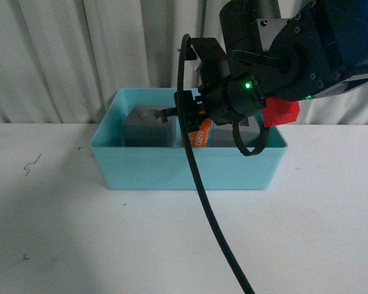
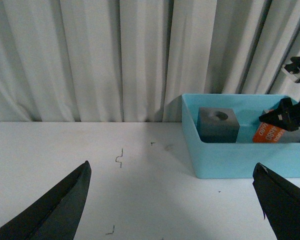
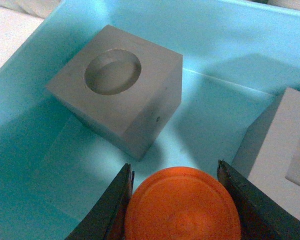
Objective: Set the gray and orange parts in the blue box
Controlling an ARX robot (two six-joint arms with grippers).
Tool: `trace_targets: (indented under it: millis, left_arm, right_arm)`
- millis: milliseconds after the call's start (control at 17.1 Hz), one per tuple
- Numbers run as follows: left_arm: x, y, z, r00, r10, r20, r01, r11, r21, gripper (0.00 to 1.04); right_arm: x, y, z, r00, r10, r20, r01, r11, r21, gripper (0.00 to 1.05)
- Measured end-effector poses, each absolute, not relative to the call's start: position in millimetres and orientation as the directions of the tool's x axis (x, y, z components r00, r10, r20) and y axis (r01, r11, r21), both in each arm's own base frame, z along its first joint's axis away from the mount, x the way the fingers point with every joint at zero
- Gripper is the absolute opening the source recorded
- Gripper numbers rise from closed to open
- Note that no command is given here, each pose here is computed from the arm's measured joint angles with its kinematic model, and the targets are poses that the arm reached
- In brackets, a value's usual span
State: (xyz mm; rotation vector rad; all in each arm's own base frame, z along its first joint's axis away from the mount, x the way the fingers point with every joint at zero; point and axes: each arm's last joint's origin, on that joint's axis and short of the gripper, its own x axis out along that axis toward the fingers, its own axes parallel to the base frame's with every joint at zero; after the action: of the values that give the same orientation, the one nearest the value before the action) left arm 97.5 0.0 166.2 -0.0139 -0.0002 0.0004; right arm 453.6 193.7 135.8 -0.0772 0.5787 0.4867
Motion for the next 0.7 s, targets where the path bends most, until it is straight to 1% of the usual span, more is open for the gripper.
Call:
trace_targets:
  millis: [233,700]
  left_arm:
    - [97,0,166,1.000,0.000,0.001,0.000,1.000,-0.014,0.98]
    - [97,0,166,1.000,0.000,0.000,0.000,1.000,-0.014,0.98]
  right_arm:
    - [464,202,135,0.740,0.416,-0.529,-0.459,0.887,0.055,0.47]
    - [470,208,126,0.735,0.403,-0.546,-0.450,0.891,0.051,0.47]
